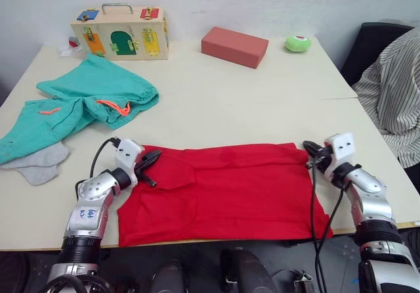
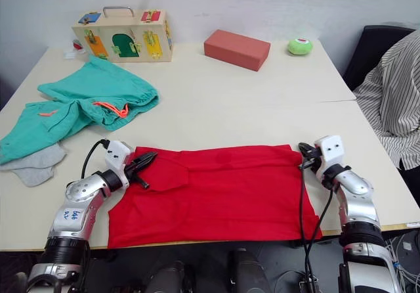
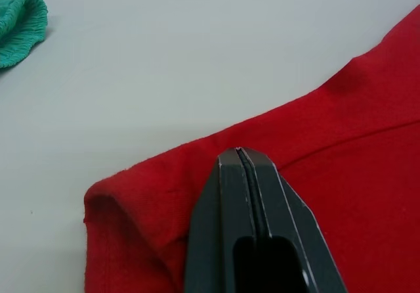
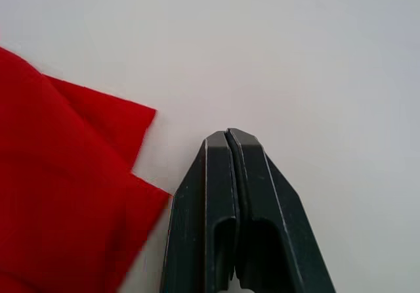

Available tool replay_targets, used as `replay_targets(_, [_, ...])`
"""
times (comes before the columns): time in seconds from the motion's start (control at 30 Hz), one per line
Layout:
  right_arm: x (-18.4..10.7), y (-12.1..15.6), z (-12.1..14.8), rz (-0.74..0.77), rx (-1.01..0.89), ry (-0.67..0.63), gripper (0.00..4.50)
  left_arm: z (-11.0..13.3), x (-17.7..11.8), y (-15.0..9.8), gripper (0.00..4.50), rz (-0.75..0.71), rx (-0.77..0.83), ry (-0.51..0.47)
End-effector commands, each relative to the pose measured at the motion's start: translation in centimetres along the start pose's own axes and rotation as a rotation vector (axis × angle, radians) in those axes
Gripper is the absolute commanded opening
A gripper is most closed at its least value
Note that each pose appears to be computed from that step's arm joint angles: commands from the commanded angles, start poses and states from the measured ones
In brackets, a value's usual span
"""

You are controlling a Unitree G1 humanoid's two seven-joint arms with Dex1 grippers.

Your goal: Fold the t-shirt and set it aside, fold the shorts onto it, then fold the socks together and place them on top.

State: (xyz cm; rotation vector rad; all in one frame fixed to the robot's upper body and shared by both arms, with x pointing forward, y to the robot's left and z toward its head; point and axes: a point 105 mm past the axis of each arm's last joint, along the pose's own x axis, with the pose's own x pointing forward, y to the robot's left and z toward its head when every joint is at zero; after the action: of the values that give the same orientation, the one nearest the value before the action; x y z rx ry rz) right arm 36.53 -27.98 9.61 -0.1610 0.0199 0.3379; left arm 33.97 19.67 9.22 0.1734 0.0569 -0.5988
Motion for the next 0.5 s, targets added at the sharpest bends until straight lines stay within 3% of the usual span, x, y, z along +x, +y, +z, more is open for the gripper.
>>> replay_targets(0.03, [-1.4, -0.7, 4.3, 0.112, 0.074, -0.143, 0.02, 2.0, -0.4, -0.7, 0.00, -0.098, -0.025, -0.121])
replay_targets(0.13, [-2.9, 0.5, 6.0, 0.324, 0.056, -0.064, 0.37, 4.7, -2.0, -2.1, 0.00, -0.283, 0.046, -0.208])
replay_targets(0.23, [-3.8, 1.2, 6.4, 0.474, 0.029, 0.084, 1.28, 6.3, -3.5, -2.7, 0.58, -0.387, 0.071, -0.238])
replay_targets(0.37, [-3.2, 1.1, 7.2, 0.581, -0.019, 0.260, 2.60, 7.5, -5.4, -4.3, 1.81, -0.546, 0.048, -0.195])
replay_targets(0.5, [0.7, 0.7, 7.2, 0.558, -0.078, 0.382, 3.95, 8.0, -7.3, -7.3, 3.04, -0.704, 0.058, -0.213])
